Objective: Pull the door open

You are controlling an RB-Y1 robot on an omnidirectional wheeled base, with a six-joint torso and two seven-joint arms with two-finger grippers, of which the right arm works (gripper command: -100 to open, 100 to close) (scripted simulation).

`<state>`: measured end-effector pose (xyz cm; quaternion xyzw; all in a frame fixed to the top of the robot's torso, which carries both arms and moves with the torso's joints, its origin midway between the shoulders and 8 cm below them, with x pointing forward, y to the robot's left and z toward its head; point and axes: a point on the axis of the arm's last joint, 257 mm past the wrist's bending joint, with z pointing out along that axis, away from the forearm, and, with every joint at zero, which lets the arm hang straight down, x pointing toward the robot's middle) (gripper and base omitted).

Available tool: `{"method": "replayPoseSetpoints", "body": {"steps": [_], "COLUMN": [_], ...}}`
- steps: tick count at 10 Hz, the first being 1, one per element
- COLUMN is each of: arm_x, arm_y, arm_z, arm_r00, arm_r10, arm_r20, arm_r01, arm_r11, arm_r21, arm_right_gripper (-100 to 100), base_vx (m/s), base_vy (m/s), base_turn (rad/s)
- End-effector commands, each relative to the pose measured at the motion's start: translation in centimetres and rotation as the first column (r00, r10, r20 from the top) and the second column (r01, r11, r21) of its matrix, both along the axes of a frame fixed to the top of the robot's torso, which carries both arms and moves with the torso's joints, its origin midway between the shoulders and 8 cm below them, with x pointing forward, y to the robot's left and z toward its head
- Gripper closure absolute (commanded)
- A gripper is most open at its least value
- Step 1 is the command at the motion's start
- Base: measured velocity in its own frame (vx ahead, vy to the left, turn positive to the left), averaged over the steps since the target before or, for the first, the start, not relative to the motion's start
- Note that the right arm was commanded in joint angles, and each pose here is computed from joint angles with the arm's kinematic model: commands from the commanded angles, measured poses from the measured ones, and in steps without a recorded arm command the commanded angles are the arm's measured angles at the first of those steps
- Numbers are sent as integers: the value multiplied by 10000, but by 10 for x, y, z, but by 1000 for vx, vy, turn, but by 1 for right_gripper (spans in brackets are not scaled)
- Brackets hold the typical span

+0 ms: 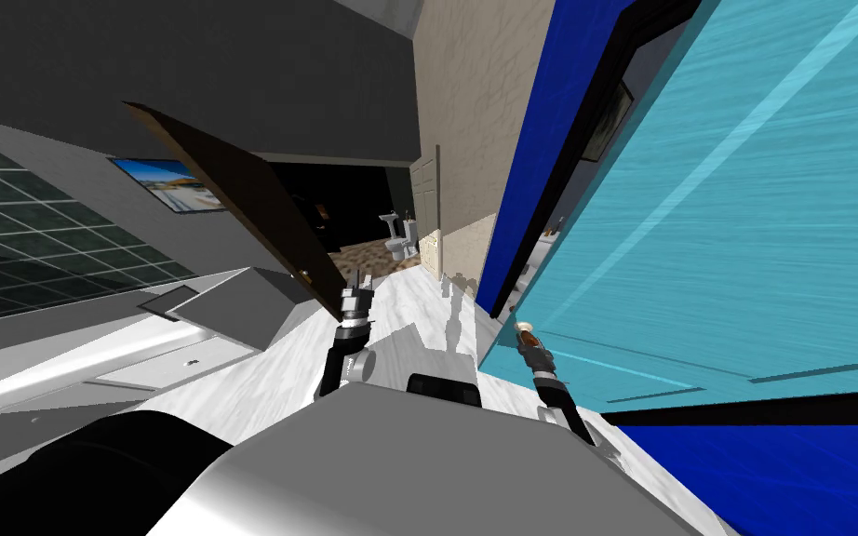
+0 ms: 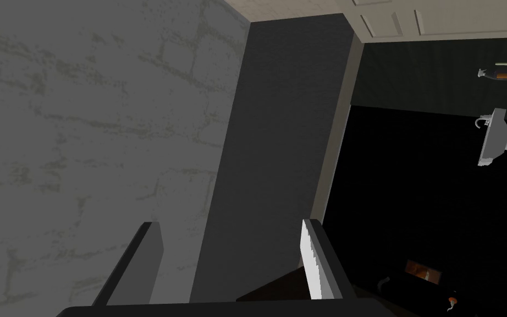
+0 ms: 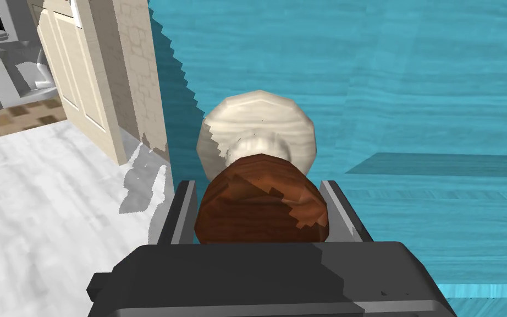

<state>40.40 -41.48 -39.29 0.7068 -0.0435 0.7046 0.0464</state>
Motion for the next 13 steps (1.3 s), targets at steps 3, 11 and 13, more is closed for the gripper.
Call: {"method": "replayPoseSetpoints", "body": {"steps": [3, 11, 13], "arm_x": [-14, -41, -52], "arm_y": [5, 10, 10], "arm_z": [0, -1, 0], "arm_r00": [9984, 9896, 9856], "arm_r10": [562, 1441, 1692], "arm_r20": [23, -7, 16], "arm_r01": [-562, -1441, -1692], "arm_r11": [9984, 9896, 9856], "arm_r21": [2, 16, 11], "arm_right_gripper": [100, 100, 100], "base_vx": [-187, -166, -205], "base_vy": [-47, -42, -72], "base_turn": [82, 81, 133]}}
